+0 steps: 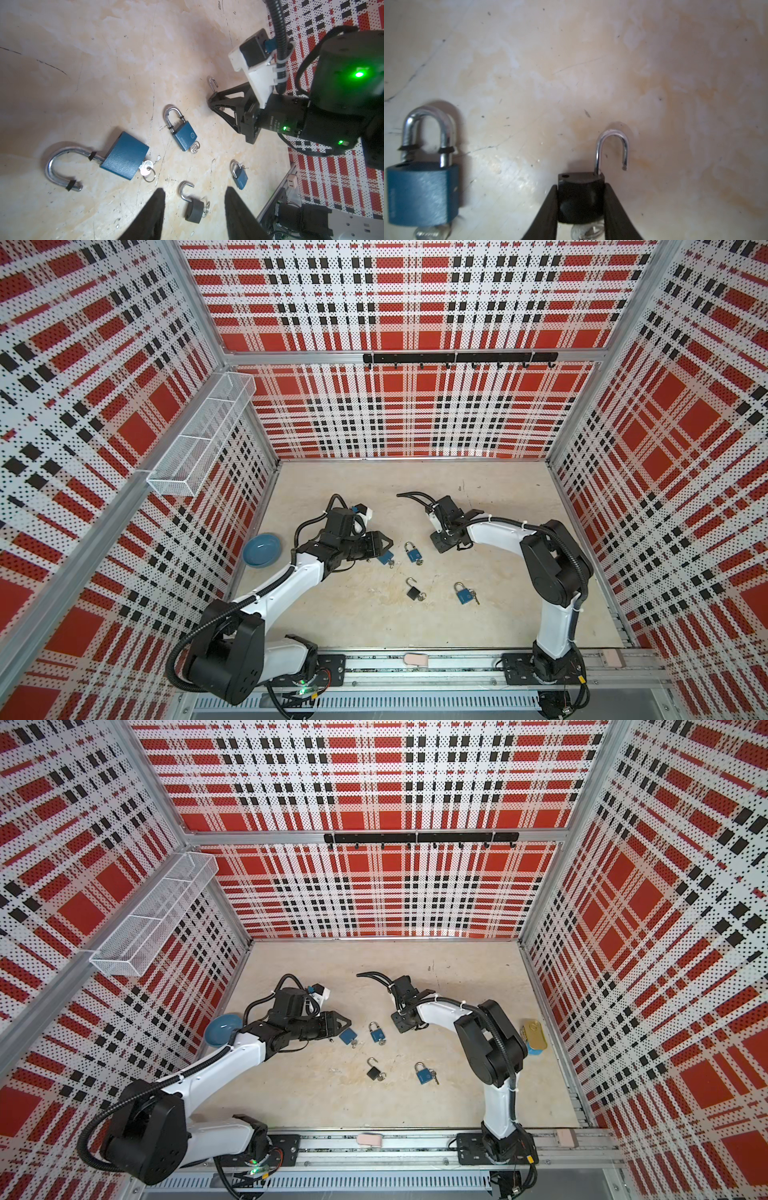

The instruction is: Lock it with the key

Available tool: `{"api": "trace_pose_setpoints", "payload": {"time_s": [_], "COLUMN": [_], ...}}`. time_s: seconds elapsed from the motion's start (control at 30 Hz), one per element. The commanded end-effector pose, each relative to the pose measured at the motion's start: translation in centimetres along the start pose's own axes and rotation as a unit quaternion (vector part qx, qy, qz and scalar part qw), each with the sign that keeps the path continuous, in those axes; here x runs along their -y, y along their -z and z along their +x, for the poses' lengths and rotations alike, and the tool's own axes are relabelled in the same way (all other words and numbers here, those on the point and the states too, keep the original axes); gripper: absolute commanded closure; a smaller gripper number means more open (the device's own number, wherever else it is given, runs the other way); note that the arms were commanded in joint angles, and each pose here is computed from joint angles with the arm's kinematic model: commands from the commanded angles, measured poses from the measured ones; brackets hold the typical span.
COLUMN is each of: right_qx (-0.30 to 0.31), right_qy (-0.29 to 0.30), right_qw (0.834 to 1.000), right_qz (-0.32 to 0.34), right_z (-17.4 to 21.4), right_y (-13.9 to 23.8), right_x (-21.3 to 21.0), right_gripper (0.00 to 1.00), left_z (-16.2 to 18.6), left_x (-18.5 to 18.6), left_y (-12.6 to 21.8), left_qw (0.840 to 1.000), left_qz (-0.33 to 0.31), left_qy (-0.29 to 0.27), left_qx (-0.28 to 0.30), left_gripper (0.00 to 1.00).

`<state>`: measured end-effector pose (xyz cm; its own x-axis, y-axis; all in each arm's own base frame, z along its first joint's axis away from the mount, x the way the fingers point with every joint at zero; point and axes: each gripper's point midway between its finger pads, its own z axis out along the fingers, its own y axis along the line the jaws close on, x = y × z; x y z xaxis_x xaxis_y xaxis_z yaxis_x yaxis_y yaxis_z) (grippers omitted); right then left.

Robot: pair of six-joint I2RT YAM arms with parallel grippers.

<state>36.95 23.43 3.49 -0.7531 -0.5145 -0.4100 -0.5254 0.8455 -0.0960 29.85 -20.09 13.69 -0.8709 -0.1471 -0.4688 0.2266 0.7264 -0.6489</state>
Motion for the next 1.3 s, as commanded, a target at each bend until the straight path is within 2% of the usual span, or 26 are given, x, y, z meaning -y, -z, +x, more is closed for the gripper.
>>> {"api": "trace_pose_setpoints", "payload": {"time_s": [0.0,0.3,0.6,0.9,1.27], "right_qx": [0.044,0.07,0.086,0.099,0.112], "right_qy": [0.012,0.015,0.031,0.047,0.044], "right_qw": [0.999,0.997,0.995,0.992,0.99], "right_qz": [-0.013,-0.032,-0.05,-0.065,-0.072], "right_z": [-1.8,-2.0,-1.5,-1.0,-1.0], "right_y": [3.4,7.5,11.5,14.9,16.1], "right_x": [-0.5,-1.7,-3.9,-5.8,-6.2], "right_gripper": [0.8,0.82,0.83,0.84,0.85], "left_z": [-0.8,-1.9,-4.4,-4.4,-3.6], "left_x": [0.0,0.9,3.8,8.1,10.3], "left_y": [0.5,0.4,-0.4,-3.6,-6.2], "left_qw": [1.0,0.999,0.998,0.994,0.988], "left_qz": [-0.003,-0.001,0.021,0.086,0.139], "left_qy": [-0.008,-0.02,-0.049,-0.069,-0.059], "left_qx": [0.016,0.027,0.041,0.002,-0.037], "left_gripper": [0.5,0.5,0.49,0.47,0.46]}}
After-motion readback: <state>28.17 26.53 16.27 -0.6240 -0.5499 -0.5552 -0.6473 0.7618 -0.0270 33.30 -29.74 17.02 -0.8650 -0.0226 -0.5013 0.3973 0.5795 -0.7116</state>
